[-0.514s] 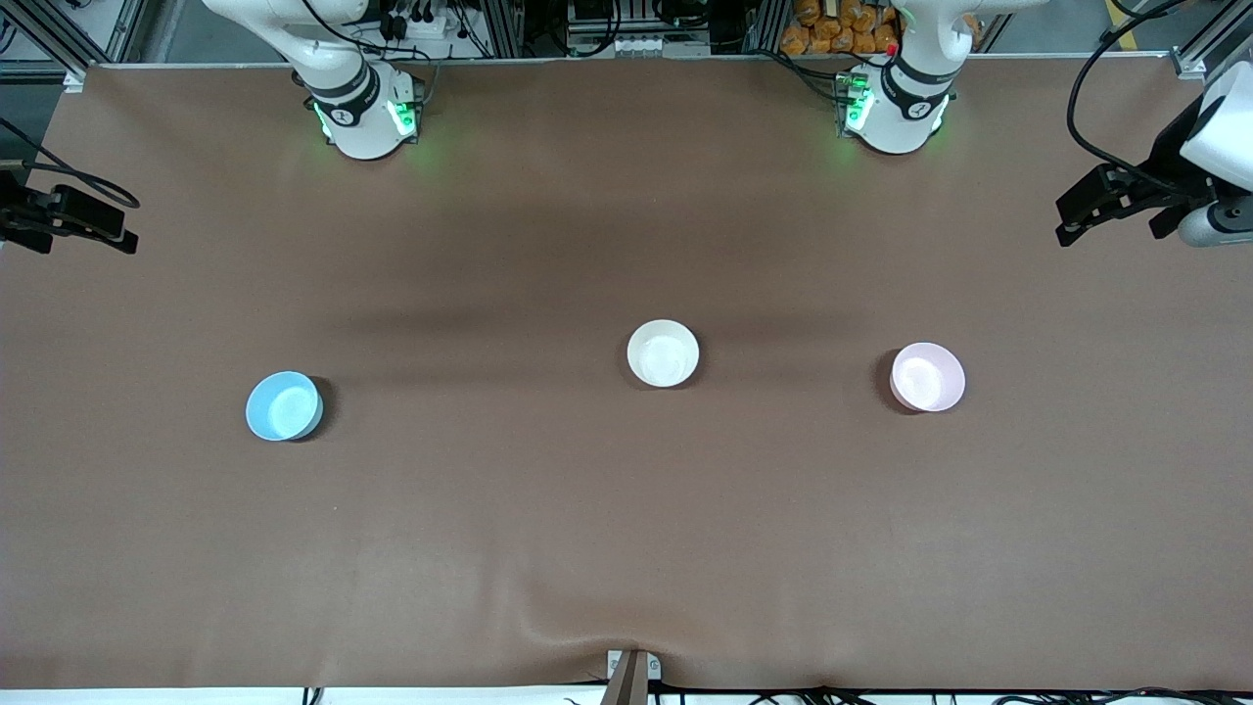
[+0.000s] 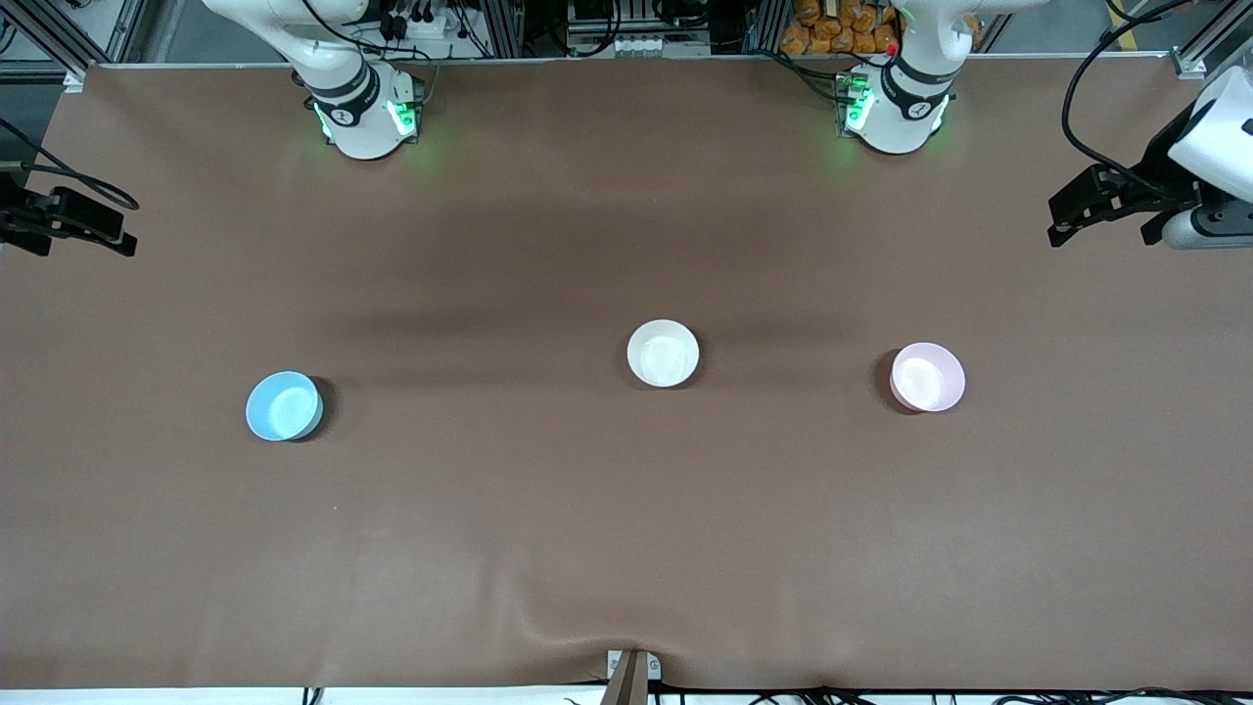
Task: Stack pink and blue bowls on white bowl
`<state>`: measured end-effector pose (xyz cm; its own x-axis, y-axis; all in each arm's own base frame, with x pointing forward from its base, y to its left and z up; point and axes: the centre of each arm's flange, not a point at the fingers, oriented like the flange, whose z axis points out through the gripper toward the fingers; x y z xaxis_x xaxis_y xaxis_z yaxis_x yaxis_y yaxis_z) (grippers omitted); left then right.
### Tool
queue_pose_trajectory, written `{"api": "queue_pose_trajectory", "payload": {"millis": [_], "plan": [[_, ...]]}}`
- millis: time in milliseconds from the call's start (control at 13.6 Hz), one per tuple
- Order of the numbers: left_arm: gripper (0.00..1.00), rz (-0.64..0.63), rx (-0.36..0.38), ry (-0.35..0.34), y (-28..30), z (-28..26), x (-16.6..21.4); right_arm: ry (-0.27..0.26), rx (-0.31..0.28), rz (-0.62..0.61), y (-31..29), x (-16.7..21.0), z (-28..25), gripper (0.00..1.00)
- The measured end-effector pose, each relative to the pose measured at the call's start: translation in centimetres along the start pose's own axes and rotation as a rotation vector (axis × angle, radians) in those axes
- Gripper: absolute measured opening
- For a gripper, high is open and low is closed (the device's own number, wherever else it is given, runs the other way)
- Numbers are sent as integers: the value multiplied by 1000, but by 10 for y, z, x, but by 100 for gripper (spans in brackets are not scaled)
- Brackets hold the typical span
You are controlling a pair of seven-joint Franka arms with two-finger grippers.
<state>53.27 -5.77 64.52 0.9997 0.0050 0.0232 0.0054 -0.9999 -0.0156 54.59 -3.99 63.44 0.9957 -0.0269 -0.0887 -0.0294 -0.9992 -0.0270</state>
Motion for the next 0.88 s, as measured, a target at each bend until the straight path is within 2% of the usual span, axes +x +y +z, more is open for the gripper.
{"api": "queue_pose_trajectory", "payload": {"millis": [514,881], "plan": [[100,39,-15,-53,6,25,1,4,-1,1,0,2,1,100],[100,33,-14,-58,4,38,2,1,-1,1,1,3,3,100]]}}
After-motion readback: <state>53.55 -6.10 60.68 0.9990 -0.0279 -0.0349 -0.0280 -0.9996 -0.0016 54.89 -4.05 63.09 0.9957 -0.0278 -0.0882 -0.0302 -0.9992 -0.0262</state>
